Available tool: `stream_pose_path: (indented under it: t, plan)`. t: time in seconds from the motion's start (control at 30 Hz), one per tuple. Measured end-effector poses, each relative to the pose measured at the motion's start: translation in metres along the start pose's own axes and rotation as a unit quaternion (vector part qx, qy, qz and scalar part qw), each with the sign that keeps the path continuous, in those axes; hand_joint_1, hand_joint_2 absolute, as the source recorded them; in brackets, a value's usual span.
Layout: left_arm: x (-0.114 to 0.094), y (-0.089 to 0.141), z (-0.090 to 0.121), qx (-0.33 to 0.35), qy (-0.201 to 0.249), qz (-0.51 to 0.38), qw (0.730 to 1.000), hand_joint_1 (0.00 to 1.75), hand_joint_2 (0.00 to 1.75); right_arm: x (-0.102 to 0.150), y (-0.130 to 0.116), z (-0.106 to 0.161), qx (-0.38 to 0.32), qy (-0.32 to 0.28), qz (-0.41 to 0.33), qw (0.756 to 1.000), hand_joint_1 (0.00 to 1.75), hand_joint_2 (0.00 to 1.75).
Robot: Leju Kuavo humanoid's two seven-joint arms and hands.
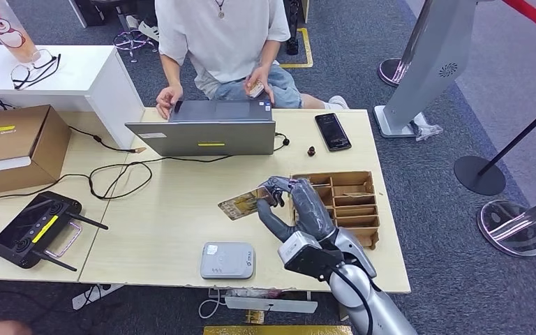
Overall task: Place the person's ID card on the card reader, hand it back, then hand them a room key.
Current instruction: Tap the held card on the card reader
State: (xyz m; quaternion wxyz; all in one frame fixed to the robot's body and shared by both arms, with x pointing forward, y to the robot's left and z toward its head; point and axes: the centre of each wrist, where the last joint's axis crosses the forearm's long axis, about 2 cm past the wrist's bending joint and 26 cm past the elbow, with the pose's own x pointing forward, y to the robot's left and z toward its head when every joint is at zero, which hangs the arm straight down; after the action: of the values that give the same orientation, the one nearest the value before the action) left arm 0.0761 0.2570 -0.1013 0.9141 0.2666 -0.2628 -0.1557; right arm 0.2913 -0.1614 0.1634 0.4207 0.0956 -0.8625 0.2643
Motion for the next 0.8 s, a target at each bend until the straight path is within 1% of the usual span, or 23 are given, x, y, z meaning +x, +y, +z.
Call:
stream_pose_path:
  t: [0.23, 0.4, 0.57, 0.8]
  plan:
    - [-0.001, 0.0, 0.001, -0.001, 0.003, 0.002, 1.0, 0.0, 0.0, 0.0, 0.001, 0.001, 0.028, 0.0, -0.071, 0.997, 1.75, 1.75]
    - [-0.001, 0.0, 0.001, -0.004, 0.001, -0.001, 1.0, 0.0, 0.0, 0.002, 0.001, 0.002, 0.056, 0.011, -0.107, 0.993, 1.75, 1.75]
    - [-0.001, -0.001, 0.001, -0.008, 0.001, -0.004, 1.0, 0.0, 0.0, 0.002, 0.003, 0.004, 0.086, 0.033, -0.111, 0.99, 1.75, 1.75]
    - [0.002, -0.003, 0.002, -0.018, 0.003, -0.01, 1.0, 0.0, 0.0, -0.004, 0.012, 0.007, 0.14, 0.08, -0.101, 0.982, 1.75, 1.75]
